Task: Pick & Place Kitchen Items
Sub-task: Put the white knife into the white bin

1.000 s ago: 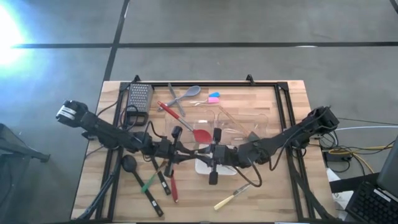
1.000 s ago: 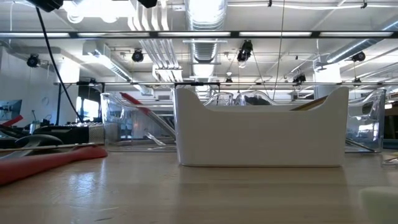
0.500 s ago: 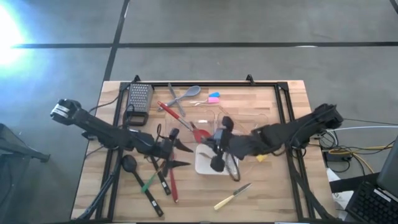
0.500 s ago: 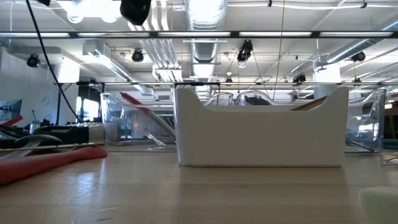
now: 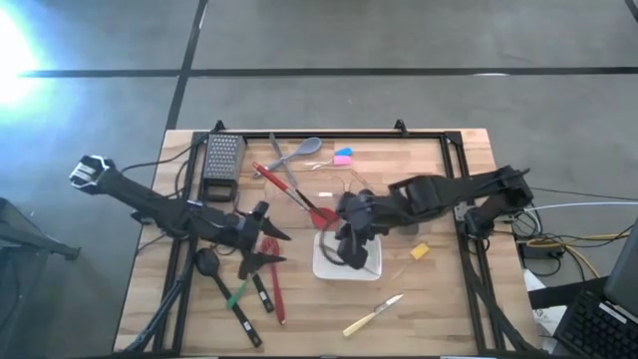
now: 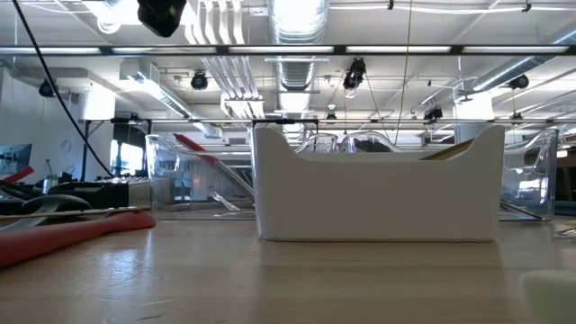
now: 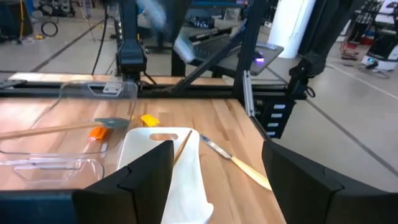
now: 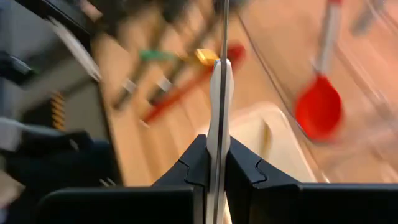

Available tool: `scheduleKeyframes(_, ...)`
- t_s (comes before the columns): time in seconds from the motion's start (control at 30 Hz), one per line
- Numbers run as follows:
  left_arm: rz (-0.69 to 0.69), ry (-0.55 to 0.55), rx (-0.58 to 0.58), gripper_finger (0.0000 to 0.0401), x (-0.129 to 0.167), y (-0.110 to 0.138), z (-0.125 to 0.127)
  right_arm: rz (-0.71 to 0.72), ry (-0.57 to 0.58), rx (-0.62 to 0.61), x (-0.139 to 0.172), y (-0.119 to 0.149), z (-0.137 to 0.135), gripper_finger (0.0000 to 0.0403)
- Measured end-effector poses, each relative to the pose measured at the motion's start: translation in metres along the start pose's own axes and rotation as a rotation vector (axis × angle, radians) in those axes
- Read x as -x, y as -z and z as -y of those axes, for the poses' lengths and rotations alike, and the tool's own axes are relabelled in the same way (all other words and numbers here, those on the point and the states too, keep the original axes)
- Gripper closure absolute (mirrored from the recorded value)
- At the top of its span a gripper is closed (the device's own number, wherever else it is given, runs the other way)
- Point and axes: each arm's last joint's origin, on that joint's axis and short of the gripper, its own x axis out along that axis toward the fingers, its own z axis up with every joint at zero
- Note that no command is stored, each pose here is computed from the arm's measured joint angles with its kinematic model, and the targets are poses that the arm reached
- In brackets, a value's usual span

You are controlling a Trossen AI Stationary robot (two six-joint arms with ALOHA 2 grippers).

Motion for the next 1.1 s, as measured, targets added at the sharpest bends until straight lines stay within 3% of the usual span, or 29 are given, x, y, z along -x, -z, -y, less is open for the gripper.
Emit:
scheduleKeyframes(0.2, 0.031, -0.008, -0.003, 0.0151, 0.015, 0.005, -0.002, -0.254, 0.169, -0.069, -0.018, 0.003, 0.010, 0.0385)
scheduleKeyframes(0.63, 0.070, -0.004, 0.007, 0.0151, 0.023, 0.008, -0.004, -0.722, 0.128, -0.200, -0.087, 0.004, 0.013, 0.0385)
scheduleKeyframes(0.8, 0.066, -0.003, 0.009, 0.0151, 0.024, 0.009, -0.004, -0.826, 0.058, -0.224, -0.105, 0.010, 0.011, 0.0385)
scheduleKeyframes(1.1, 0.036, -0.007, 0.014, 0.0151, 0.023, 0.012, -0.005, -0.887, 0.103, -0.245, -0.123, 0.020, 0.018, 0.0385)
